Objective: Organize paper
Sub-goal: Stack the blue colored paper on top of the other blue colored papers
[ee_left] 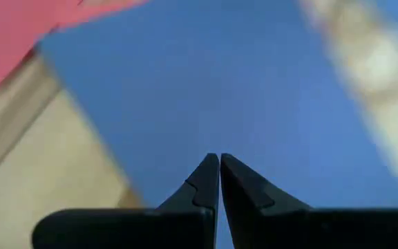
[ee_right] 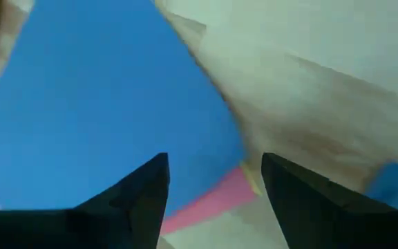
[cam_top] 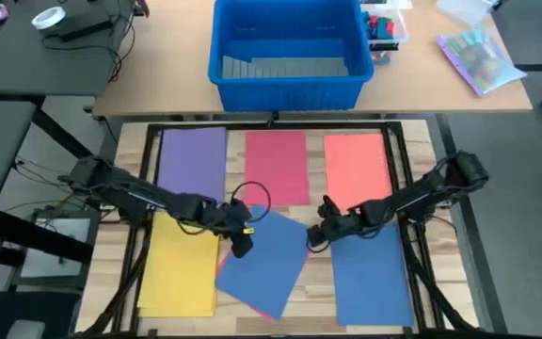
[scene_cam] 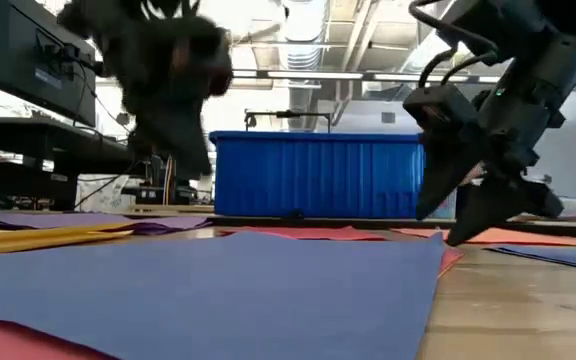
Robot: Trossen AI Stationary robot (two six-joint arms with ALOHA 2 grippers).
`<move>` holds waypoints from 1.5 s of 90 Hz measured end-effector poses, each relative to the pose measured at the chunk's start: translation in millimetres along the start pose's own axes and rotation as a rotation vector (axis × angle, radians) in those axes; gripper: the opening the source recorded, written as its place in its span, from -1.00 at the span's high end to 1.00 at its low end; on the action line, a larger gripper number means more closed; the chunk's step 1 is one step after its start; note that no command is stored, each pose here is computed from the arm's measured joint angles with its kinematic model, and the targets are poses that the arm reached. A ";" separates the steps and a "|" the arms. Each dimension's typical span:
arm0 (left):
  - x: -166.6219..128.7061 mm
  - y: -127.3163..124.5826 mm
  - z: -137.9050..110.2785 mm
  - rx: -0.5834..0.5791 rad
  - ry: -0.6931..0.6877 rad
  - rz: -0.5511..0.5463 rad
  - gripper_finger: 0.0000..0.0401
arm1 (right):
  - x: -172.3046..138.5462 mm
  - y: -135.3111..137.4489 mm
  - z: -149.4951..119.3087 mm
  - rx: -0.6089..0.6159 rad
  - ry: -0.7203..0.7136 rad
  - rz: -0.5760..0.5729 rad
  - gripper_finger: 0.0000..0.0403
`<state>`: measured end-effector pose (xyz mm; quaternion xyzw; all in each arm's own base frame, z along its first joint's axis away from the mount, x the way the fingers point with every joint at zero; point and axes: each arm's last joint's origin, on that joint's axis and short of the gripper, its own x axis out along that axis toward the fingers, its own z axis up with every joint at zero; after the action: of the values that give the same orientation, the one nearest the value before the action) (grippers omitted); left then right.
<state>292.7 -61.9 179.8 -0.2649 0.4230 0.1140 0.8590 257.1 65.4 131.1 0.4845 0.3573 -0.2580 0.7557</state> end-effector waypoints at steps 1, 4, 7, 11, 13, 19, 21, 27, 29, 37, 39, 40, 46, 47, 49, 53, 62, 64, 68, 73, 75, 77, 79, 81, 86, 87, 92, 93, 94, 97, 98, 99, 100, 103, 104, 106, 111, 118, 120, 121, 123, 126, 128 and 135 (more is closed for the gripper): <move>1.7 -0.2 -0.2 0.000 0.000 0.000 1.00 | 0.4 0.3 0.3 0.000 0.001 0.004 -0.07; 6.5 -1.4 -1.1 0.002 0.001 -0.001 1.00 | 1.0 0.6 1.8 -0.003 0.009 0.011 -0.07; 12.8 -1.8 -2.6 0.000 0.006 -0.001 1.00 | 1.1 1.1 3.1 -0.005 0.013 0.020 -0.06; 21.2 -2.8 -4.9 -0.011 0.009 -0.005 1.00 | 1.0 2.9 4.7 0.000 0.022 0.041 -0.05; 25.0 -3.2 -6.1 -0.014 0.010 -0.006 1.00 | 0.5 3.6 4.8 0.001 0.032 0.049 -0.05; 36.3 -3.6 -9.6 -0.015 0.013 -0.007 1.00 | -0.1 4.9 3.9 -0.008 0.063 0.066 -0.03; 38.8 -4.5 -9.1 -0.018 0.003 -0.017 1.00 | -0.3 5.9 3.5 -0.014 0.070 0.078 -0.02; 45.8 -4.7 -10.1 -0.022 0.002 -0.028 1.00 | -1.1 8.2 2.2 -0.027 0.091 0.105 0.01; 48.2 -4.9 -10.8 -0.024 0.006 -0.035 1.00 | -1.4 9.5 1.5 -0.030 0.099 0.120 0.02; 56.8 -4.6 -13.1 -0.027 0.013 -0.049 1.00 | -1.9 13.3 -0.4 -0.049 0.100 0.155 0.08; 57.9 -5.0 -12.9 -0.027 0.009 -0.056 1.00 | -1.5 13.7 -0.8 -0.049 0.100 0.160 0.10; 58.4 -5.3 -12.7 -0.027 0.007 -0.059 1.00 | -1.3 13.8 -0.8 -0.050 0.100 0.161 0.11; 61.8 -6.5 -13.3 -0.016 0.007 -0.077 1.00 | 0.6 12.2 0.1 -0.050 0.099 0.148 0.16; 62.3 -6.6 -13.3 -0.015 0.006 -0.080 1.00 | 1.6 11.8 0.2 -0.049 0.098 0.145 0.17; 63.6 -6.8 -13.4 -0.012 0.003 -0.085 1.00 | 3.1 11.5 1.0 -0.046 0.096 0.145 0.19; 65.0 -7.7 -12.9 -0.002 -0.003 -0.097 1.00 | 5.7 9.9 1.3 -0.047 0.096 0.131 0.22; 65.0 -9.0 -11.7 0.015 -0.017 -0.113 1.00 | 13.1 8.4 2.6 -0.043 0.089 0.129 0.28; 65.2 -9.2 -11.5 0.018 -0.019 -0.115 1.00 | 14.7 9.0 2.3 -0.043 0.088 0.137 0.29; 65.2 -9.7 -10.3 0.021 -0.030 -0.125 1.00 | 17.4 10.9 1.4 -0.045 0.090 0.162 0.31; 65.0 -10.8 -7.8 0.022 -0.051 -0.142 1.00 | 19.4 14.1 0.8 -0.060 0.099 0.206 0.36; 64.9 -11.3 -7.0 0.022 -0.058 -0.150 1.00 | 19.8 15.1 0.3 -0.064 0.105 0.218 0.39; 64.8 -11.6 -6.3 0.021 -0.064 -0.154 1.00 | 19.7 15.9 0.1 -0.066 0.109 0.228 0.42; 64.8 -11.5 -5.8 0.019 -0.066 -0.156 1.00 | 19.5 16.4 -0.3 -0.066 0.112 0.233 0.47; 64.9 -11.2 -5.7 0.019 -0.066 -0.154 1.00 | 19.4 16.6 -0.8 -0.068 0.114 0.234 0.52; 65.0 -10.8 -6.0 0.019 -0.062 -0.150 1.00 | 18.6 15.8 -2.1 -0.076 0.122 0.224 0.69; 64.9 -10.7 -6.1 0.019 -0.061 -0.150 1.00 | 18.2 15.7 -2.5 -0.081 0.124 0.222 0.73; 62.0 -10.6 -5.6 0.022 -0.054 -0.151 1.00 | 14.7 16.6 -3.4 -0.108 0.125 0.225 0.90; 61.1 -10.8 -5.3 0.025 -0.055 -0.154 1.00 | 13.5 17.1 -3.5 -0.114 0.124 0.228 0.93; 60.2 -11.2 -4.9 0.028 -0.055 -0.157 1.00 | 12.2 17.5 -3.5 -0.119 0.124 0.231 0.94; 56.5 -12.7 -3.1 0.037 -0.060 -0.173 1.00 | 7.6 18.6 -3.2 -0.124 0.126 0.235 0.95; 55.0 -13.2 -2.5 0.041 -0.062 -0.178 1.00 | 5.9 19.0 -3.1 -0.125 0.128 0.236 0.95; 53.4 -13.8 -2.0 0.045 -0.062 -0.184 1.00 | 4.3 19.2 -3.2 -0.127 0.130 0.237 0.96; 51.8 -14.3 -1.3 0.049 -0.063 -0.190 1.00 | 2.3 19.4 -3.2 -0.130 0.133 0.236 0.96; 46.3 -15.3 1.1 0.058 -0.064 -0.205 1.00 | -4.0 19.3 -3.1 -0.142 0.143 0.231 0.98; 44.3 -15.5 1.9 0.061 -0.065 -0.208 1.00 | -6.4 19.3 -3.2 -0.147 0.148 0.229 0.98; 40.2 -15.9 3.1 0.065 -0.066 -0.211 1.00 | -11.8 19.3 -2.9 -0.161 0.159 0.230 0.99; 28.7 -16.3 6.6 0.071 -0.069 -0.218 1.00 | -27.9 19.3 -1.4 -0.196 0.192 0.240 0.99; 9.3 -15.1 12.1 0.071 -0.078 -0.217 1.00 | -55.5 15.9 2.3 -0.252 0.243 0.253 1.00; 4.1 -14.2 13.7 0.070 -0.081 -0.216 1.00 | -63.8 13.3 3.4 -0.271 0.259 0.249 1.00; 1.2 -13.8 14.5 0.069 -0.082 -0.216 1.00 | -68.0 11.8 3.8 -0.280 0.267 0.246 1.00; -3.9 -13.0 15.5 0.068 -0.082 -0.213 1.00 | -76.4 8.0 4.6 -0.300 0.285 0.237 1.00; -11.0 -11.1 16.2 0.066 -0.075 -0.204 1.00 | -87.9 1.6 5.2 -0.337 0.318 0.221 1.00; -15.1 -9.7 16.7 0.064 -0.072 -0.198 1.00 | -95.9 -3.4 5.7 -0.363 0.341 0.210 1.00; -29.1 -4.7 18.2 0.059 -0.063 -0.179 1.00 | -122.9 -23.6 8.1 -0.424 0.420 0.157 1.00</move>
<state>289.0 -54.9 213.6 -0.2725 0.3736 0.0326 0.8861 166.9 53.9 217.5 0.3849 0.5130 -0.0126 0.7672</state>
